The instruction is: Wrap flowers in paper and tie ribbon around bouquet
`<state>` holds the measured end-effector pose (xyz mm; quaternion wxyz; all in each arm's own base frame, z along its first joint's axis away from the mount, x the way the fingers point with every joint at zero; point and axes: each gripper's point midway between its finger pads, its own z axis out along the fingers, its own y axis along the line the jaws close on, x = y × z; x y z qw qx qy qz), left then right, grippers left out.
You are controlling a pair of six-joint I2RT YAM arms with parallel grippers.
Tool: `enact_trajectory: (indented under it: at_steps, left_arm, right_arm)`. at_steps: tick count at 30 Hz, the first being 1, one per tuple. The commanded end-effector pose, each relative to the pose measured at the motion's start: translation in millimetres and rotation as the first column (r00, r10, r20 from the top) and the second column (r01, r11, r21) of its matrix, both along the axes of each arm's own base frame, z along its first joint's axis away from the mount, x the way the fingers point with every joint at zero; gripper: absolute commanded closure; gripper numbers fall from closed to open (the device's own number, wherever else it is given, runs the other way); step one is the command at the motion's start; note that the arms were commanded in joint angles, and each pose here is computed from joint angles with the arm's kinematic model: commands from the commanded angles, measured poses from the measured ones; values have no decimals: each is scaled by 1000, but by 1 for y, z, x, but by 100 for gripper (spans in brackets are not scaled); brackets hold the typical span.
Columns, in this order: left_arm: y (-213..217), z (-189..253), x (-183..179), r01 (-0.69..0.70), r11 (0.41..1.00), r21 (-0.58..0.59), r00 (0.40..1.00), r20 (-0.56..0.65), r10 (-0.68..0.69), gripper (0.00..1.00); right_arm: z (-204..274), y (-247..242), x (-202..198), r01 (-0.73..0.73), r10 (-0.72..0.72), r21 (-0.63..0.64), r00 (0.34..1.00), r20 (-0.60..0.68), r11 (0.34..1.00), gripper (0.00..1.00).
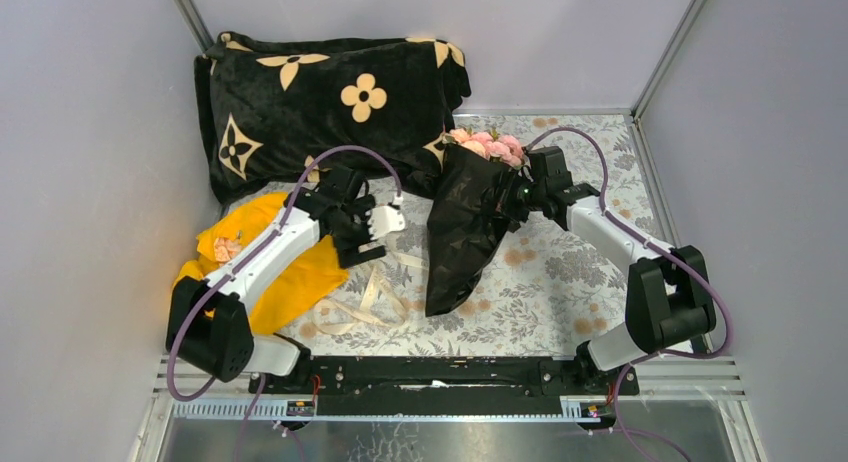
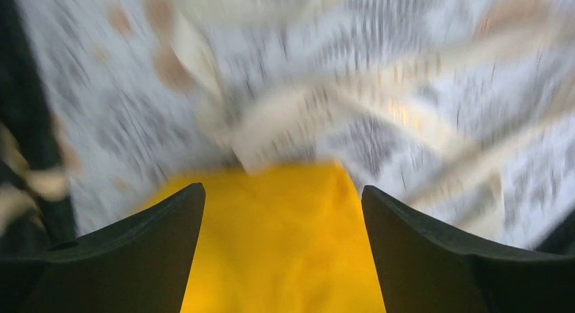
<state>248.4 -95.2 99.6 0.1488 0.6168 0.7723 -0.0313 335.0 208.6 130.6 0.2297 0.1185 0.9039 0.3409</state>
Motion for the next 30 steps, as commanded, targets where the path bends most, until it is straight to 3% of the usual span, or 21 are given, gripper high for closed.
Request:
enact_trajectory:
  at_steps: [1, 5, 10, 17, 19, 21, 24, 30]
  left_arm:
    - [-104, 13, 27, 187, 882, -433, 979, 160, -129, 10]
    - [-114, -29, 24, 294, 868, -400, 954, 177, -242, 10]
    - [-115, -58, 37, 369, 861, -349, 921, 263, -288, 8]
    - [-127, -79, 43, 330, 881, -339, 935, 244, -257, 11]
    - [-124, -88, 37, 358, 885, -297, 925, 238, -295, 16]
    - [-121, -96, 28, 383, 886, -261, 917, 221, -331, 28]
    - [-124, -96, 19, 401, 879, -260, 912, 202, -356, 34]
    - [-136, -45, 13, 433, 844, -316, 902, 143, -408, 29]
  right_arm:
    - [21, 0, 19, 2, -4, 28, 998, 68, 1000, 100]
    - [19, -3, 20, 12, -13, 24, 998, 61, 1000, 100]
    - [18, -7, 22, 17, -18, 4, 998, 62, 1000, 100]
    - [17, -11, 22, 20, -19, -17, 998, 56, 1000, 100]
    - [17, -13, 22, 23, -22, -23, 998, 55, 999, 100]
    - [17, -15, 23, 25, -23, -27, 998, 54, 999, 100]
    - [15, -17, 23, 25, -24, -33, 998, 50, 999, 100]
    - [13, -22, 19, 21, -19, -47, 999, 42, 999, 100]
